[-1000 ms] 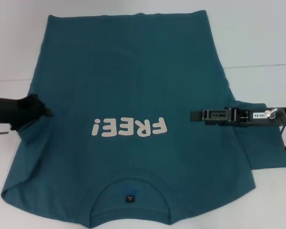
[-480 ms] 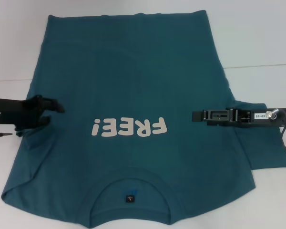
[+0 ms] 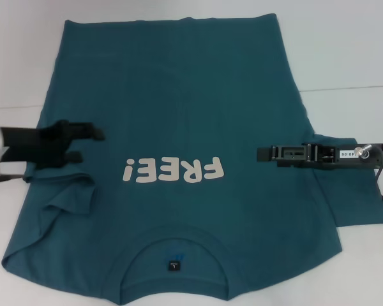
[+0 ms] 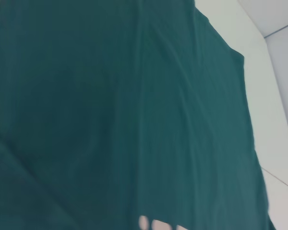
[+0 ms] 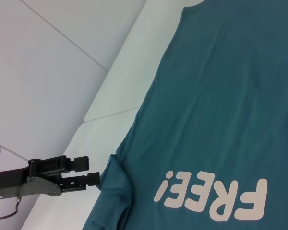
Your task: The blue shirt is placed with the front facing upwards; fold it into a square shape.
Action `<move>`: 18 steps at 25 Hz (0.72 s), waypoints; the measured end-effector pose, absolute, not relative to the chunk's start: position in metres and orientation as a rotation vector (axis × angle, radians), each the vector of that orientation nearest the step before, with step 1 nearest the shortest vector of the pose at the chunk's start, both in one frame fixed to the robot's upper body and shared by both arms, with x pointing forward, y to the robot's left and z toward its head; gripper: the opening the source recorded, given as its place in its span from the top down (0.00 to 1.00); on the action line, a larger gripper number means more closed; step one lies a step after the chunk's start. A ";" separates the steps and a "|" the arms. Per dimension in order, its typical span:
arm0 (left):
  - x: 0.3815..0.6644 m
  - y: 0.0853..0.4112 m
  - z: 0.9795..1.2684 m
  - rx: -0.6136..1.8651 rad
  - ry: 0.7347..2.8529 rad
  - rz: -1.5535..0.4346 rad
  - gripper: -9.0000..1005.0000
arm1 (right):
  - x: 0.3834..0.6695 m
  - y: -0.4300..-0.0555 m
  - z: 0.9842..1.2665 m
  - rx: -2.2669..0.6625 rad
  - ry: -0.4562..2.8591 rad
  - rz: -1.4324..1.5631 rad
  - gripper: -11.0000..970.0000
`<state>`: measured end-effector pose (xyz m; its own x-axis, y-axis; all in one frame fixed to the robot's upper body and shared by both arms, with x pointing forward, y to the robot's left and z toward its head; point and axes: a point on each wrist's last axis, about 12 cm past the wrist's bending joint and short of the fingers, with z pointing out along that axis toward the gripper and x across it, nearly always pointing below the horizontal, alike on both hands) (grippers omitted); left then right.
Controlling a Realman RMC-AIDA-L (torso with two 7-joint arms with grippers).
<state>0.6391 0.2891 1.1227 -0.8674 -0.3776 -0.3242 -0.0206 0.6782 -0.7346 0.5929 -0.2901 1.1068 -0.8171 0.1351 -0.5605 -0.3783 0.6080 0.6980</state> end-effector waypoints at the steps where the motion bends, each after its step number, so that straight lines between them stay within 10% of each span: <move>1: 0.637 0.293 1.122 -0.319 2.436 -1.051 0.25 | 0.593 -0.290 1.107 -0.190 2.256 1.163 0.06; 18: 0.619 0.348 1.093 -0.592 2.378 -0.817 0.24 | 0.593 -0.292 1.108 -0.185 2.262 1.161 0.06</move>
<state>0.6191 0.3481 1.0933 -0.7510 -0.5575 -0.3539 -0.2223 0.7180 -0.6596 0.5934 -0.2922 1.1076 -0.8198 0.1364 -0.5562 -0.3723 0.6111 0.6986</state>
